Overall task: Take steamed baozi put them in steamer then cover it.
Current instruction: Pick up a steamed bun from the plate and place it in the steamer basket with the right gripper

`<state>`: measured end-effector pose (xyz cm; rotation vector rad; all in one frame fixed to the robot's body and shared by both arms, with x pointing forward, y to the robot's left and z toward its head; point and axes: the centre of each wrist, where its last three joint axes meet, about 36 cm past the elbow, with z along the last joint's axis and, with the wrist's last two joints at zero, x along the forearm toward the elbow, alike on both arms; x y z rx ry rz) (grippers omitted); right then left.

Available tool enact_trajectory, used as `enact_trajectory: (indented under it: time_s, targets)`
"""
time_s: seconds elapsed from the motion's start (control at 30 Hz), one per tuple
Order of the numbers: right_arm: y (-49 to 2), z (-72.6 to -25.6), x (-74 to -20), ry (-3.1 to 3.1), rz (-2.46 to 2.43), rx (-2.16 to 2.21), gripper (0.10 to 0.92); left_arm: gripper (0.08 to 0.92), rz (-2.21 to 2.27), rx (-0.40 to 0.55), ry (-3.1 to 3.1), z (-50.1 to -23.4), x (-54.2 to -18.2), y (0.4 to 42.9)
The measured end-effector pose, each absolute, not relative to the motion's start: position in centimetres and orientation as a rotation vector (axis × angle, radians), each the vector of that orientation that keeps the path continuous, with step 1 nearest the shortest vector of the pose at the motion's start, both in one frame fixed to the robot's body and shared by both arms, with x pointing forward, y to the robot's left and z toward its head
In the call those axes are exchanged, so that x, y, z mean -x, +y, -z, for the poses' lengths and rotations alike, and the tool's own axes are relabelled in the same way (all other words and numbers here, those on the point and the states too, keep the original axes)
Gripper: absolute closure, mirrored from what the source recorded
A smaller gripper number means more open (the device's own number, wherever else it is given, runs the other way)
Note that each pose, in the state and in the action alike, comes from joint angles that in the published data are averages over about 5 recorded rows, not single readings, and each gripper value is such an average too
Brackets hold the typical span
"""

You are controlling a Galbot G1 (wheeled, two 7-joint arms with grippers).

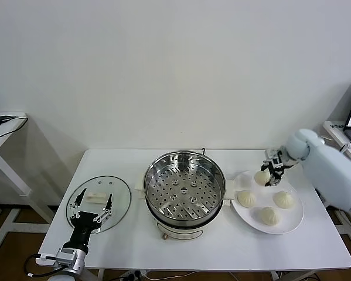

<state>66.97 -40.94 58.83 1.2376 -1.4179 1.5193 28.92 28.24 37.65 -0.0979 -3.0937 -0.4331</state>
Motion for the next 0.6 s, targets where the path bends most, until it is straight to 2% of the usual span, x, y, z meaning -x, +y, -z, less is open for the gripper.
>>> enact_trajectory:
  time_s: [0.33,0.6]
  targets:
    - [-33.4,-70.7,-64.6,-1.176,-1.895,-1.519,0.327,0.177,0.45,0.099,-3.103,-38.2,-28.6,28.0]
    - [-25.4,-75.0,-63.3,-0.859,-2.167,-1.729,0.327,0.177,0.469,0.087,-3.104,-38.5,-28.6,28.5]
